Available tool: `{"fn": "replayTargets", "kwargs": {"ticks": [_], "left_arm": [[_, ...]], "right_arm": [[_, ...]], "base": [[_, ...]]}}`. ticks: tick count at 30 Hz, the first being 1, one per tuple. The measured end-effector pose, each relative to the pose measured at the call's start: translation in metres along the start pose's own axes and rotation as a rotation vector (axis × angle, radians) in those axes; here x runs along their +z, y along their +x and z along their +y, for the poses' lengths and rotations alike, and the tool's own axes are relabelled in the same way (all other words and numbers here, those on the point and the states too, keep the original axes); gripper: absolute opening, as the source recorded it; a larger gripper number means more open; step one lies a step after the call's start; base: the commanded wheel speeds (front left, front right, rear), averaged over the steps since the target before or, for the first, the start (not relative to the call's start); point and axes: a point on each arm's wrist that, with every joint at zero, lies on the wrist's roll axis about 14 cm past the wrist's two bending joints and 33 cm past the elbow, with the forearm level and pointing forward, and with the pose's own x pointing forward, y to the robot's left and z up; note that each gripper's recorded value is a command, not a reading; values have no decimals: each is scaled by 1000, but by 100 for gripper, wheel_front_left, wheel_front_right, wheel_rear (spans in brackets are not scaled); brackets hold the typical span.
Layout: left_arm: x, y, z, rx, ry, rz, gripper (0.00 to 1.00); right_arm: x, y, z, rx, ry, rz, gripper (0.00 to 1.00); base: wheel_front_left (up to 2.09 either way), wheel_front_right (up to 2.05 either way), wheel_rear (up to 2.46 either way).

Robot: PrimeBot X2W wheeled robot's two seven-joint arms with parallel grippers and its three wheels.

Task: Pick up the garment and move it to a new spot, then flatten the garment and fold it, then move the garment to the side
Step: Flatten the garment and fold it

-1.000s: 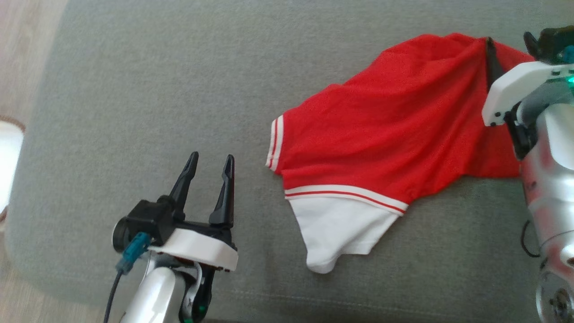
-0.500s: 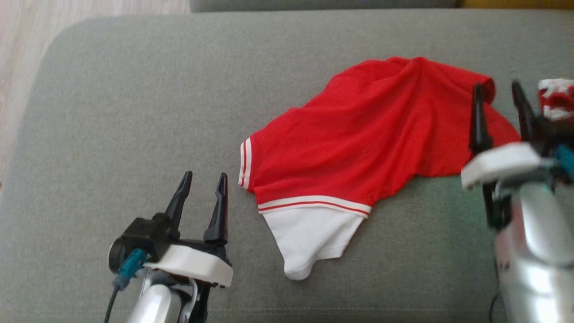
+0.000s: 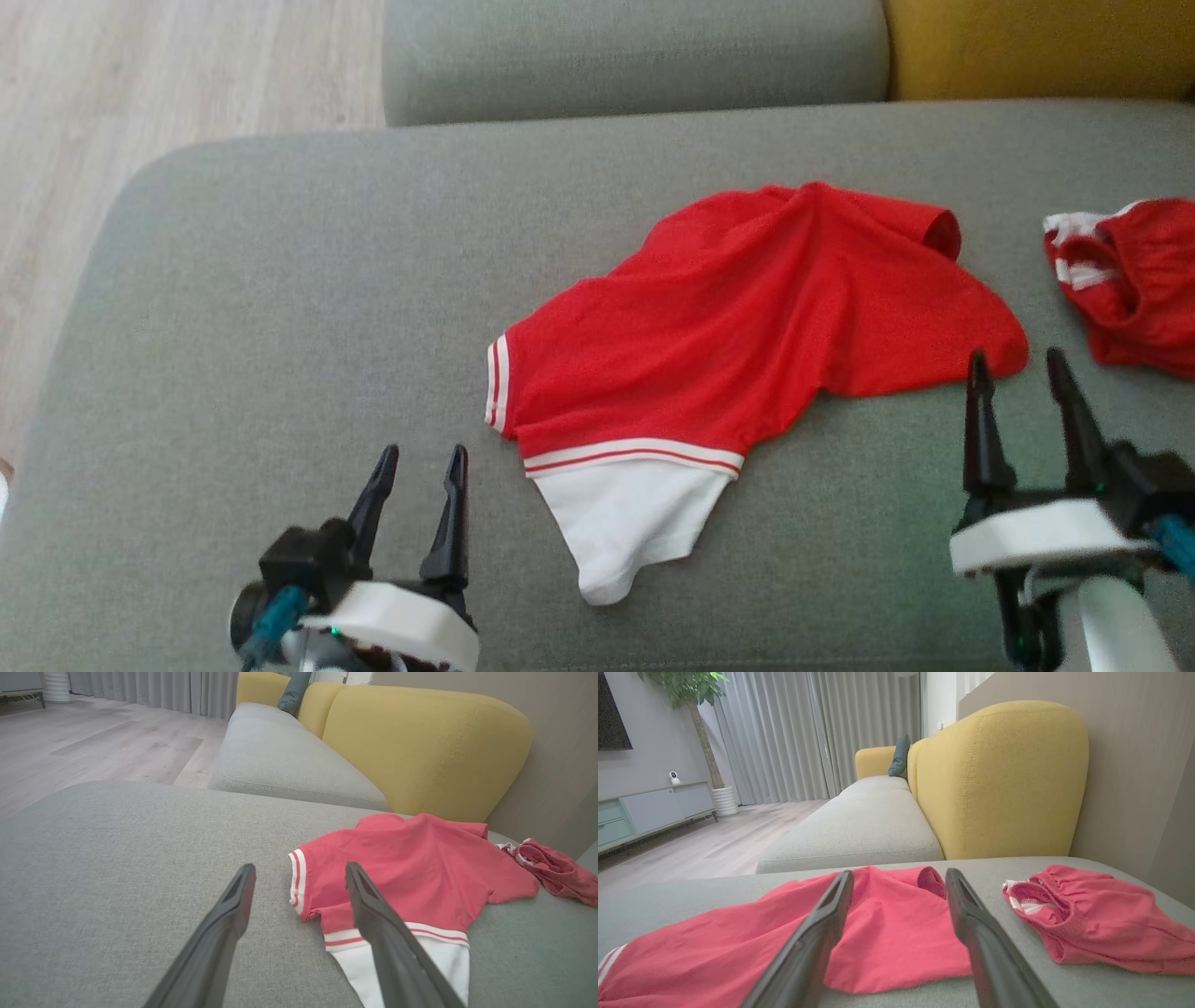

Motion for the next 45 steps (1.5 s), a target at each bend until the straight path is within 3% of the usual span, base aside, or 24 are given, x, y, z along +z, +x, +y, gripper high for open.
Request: {"fn": "replayTargets", "kwargs": {"ticks": [5, 17, 45], "left_arm": [[2, -14, 0, 17, -4, -9, 100], [6, -20, 5, 40, -6, -26, 100], [15, -22, 19, 90, 17, -52, 100]], "right_arm": [[-1, -22, 8, 19, 33, 3, 100], [5, -21, 31, 87, 41, -4, 100], [-5, -24, 34, 91, 66, 31, 100]], "base": [[0, 0, 0], [0, 0, 0], [0, 0, 0]]}}
